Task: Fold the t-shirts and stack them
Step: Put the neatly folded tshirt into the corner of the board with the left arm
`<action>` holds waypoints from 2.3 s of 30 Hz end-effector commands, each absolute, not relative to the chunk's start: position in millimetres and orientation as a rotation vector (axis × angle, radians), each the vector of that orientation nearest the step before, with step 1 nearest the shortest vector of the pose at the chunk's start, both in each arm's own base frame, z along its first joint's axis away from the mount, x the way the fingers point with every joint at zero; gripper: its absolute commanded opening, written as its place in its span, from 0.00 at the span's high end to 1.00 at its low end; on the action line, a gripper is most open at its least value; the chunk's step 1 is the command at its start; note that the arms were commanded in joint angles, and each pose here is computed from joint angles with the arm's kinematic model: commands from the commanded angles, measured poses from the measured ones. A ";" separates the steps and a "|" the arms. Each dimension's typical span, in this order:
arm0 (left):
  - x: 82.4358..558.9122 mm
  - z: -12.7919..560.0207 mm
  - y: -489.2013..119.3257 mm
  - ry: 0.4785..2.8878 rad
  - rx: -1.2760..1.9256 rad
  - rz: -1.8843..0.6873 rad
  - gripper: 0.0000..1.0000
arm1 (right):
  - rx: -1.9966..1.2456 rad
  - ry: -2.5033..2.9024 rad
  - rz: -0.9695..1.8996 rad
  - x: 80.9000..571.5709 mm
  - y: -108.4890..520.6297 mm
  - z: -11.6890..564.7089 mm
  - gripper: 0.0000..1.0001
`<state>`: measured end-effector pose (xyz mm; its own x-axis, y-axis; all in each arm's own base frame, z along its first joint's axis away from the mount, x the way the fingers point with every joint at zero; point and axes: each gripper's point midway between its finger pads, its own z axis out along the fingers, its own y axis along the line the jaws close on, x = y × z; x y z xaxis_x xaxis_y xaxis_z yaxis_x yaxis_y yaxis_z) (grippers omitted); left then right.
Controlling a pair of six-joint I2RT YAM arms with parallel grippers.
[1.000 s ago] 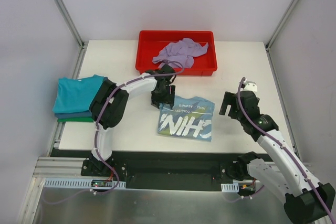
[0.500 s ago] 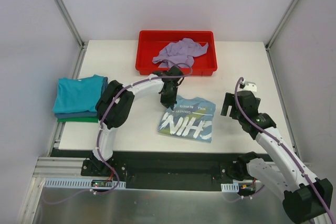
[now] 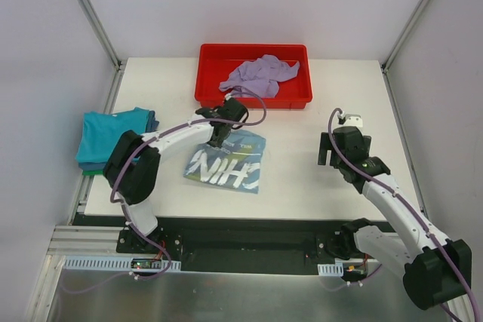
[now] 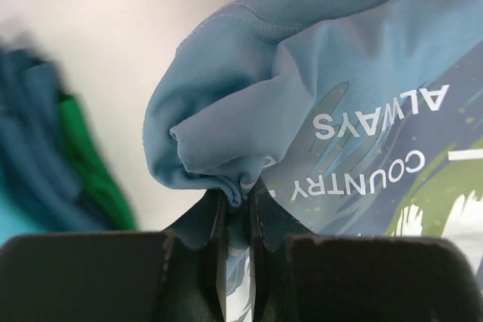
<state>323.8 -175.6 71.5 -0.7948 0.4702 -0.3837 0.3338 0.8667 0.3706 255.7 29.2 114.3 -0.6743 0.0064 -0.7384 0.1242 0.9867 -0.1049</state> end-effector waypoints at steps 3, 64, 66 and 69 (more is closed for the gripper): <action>341.5 141.2 -77.0 2.379 0.677 0.780 1.00 | 0.096 2.285 -0.202 264.2 25.6 117.0 0.04; 347.0 279.2 105.0 2.240 0.790 0.770 1.00 | 0.149 2.375 -0.374 258.6 -3.0 102.7 0.04; 352.7 273.5 118.9 2.265 0.760 0.766 1.00 | 0.157 2.369 -0.383 259.1 -4.8 104.5 0.04; 365.8 266.3 137.0 2.286 0.738 0.767 1.00 | 0.151 2.377 -0.386 260.3 -4.5 106.7 0.04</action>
<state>345.0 119.9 262.1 -0.6853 0.6423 -0.3433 0.3112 0.6845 0.6593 253.5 2.3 87.3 -0.7607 0.0004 -0.6491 0.1827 0.9597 -0.2135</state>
